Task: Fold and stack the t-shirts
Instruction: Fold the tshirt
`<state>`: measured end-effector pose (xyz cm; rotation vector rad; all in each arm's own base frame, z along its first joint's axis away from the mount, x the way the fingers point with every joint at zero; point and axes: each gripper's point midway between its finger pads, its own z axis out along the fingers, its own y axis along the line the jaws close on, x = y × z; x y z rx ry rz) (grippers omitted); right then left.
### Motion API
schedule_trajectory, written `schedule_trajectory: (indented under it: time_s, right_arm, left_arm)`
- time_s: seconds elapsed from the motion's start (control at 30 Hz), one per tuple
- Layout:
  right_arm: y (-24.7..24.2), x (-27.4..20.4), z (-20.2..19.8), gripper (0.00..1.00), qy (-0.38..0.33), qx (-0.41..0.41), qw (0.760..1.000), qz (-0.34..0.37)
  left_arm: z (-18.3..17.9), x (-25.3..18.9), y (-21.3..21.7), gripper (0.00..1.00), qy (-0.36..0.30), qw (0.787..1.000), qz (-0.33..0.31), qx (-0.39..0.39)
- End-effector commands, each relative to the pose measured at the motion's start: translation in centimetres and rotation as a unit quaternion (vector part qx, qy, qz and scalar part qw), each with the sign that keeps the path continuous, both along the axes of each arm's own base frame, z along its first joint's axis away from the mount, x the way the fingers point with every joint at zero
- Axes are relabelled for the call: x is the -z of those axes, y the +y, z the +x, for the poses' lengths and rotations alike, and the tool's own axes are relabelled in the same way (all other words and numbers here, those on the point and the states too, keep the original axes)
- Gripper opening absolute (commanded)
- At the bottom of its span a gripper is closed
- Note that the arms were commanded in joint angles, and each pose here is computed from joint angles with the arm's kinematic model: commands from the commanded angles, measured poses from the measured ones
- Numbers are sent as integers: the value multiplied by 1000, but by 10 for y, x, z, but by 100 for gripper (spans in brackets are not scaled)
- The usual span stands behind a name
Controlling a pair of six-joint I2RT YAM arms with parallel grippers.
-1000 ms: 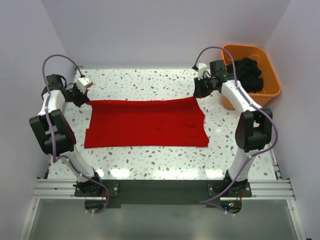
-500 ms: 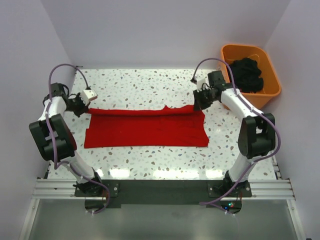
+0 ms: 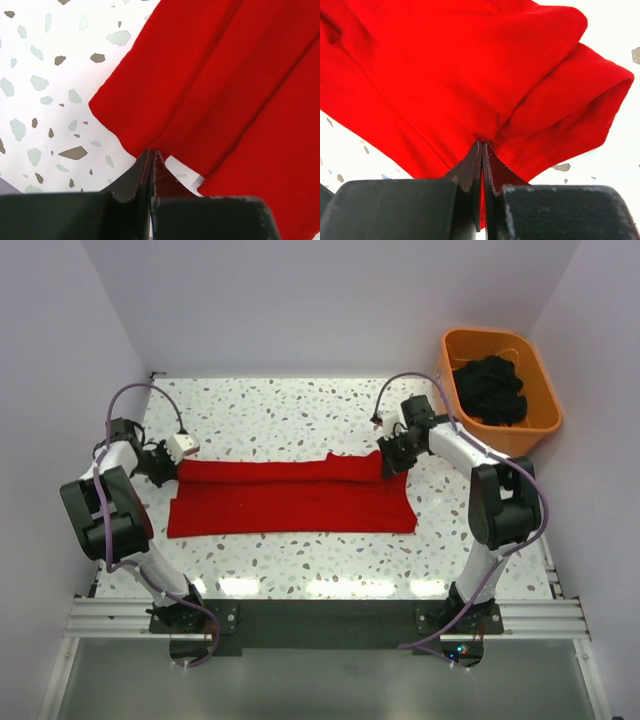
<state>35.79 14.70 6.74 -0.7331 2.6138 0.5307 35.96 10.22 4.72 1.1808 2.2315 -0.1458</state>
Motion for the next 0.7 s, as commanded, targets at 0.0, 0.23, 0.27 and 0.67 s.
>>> schedule_trajectory:
  time_s: [0.0, 0.23, 0.27, 0.67]
  right_arm:
    - [-2, -10, 18, 0, -25, 9, 1000, -9]
    - [2, -45, 27, 0, -57, -1, 998, 6]
    - [2, -48, 25, 0, -59, -4, 998, 6]
    - [-4, -37, -5, 0, -35, -9, 999, 1]
  left_arm:
    - [11, -7, 7, 0, -22, 1000, 7, -9]
    - [25, -40, 7, 0, -52, 999, -2, -14]
    - [24, -43, 6, 0, -52, 999, -4, -13]
    - [9, -48, 7, 0, -51, 999, 7, -8]
